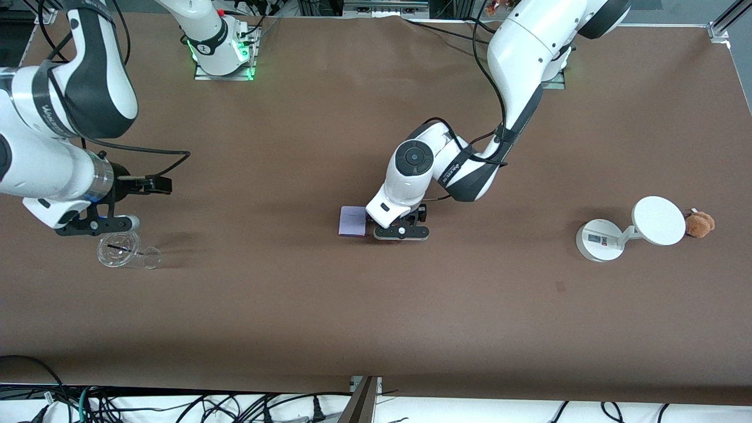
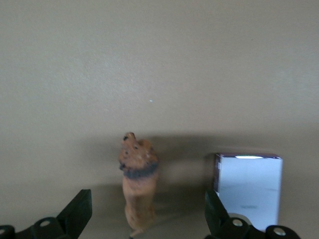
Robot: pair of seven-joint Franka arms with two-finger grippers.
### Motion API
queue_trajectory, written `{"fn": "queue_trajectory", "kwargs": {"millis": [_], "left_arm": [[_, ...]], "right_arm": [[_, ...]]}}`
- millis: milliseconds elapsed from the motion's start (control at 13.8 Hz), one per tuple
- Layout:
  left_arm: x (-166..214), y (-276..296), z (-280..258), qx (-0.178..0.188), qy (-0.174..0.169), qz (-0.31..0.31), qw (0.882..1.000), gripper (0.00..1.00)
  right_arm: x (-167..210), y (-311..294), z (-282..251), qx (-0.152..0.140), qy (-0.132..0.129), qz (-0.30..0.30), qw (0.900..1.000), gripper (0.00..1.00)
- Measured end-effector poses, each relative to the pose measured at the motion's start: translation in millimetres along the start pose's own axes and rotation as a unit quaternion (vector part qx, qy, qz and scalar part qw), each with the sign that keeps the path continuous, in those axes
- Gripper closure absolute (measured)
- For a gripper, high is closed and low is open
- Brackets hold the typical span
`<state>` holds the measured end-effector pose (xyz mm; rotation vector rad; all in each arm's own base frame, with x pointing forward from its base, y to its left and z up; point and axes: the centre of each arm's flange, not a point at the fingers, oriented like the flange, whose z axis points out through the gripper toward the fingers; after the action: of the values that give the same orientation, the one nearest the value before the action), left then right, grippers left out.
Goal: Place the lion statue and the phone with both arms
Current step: 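Grasp the lion statue with the left gripper while the right gripper moves out, then carry the lion toward the white lamp while the right gripper reaches the phone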
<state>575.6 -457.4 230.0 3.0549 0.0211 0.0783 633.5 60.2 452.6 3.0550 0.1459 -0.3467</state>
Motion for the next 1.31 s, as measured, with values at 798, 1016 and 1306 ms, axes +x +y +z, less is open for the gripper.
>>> {"fn": "queue_trajectory", "kwargs": {"millis": [798, 1016, 1306], "left_arm": [[8, -10, 29, 0.002, 0.011, 0.004, 1.000, 0.53], [12, -10, 23, -0.001, 0.016, 0.002, 1.000, 0.63], [24, -27, -4, 0.025, 0.001, -0.011, 1.000, 0.63]], "right_arm": [[43, -91, 70, -0.004, 0.014, -0.006, 1.000, 0.00], [47, -111, 84, 0.013, 0.008, 0.000, 1.000, 0.00], [49, -134, 89, 0.039, 0.014, 0.008, 0.999, 0.00]]}}
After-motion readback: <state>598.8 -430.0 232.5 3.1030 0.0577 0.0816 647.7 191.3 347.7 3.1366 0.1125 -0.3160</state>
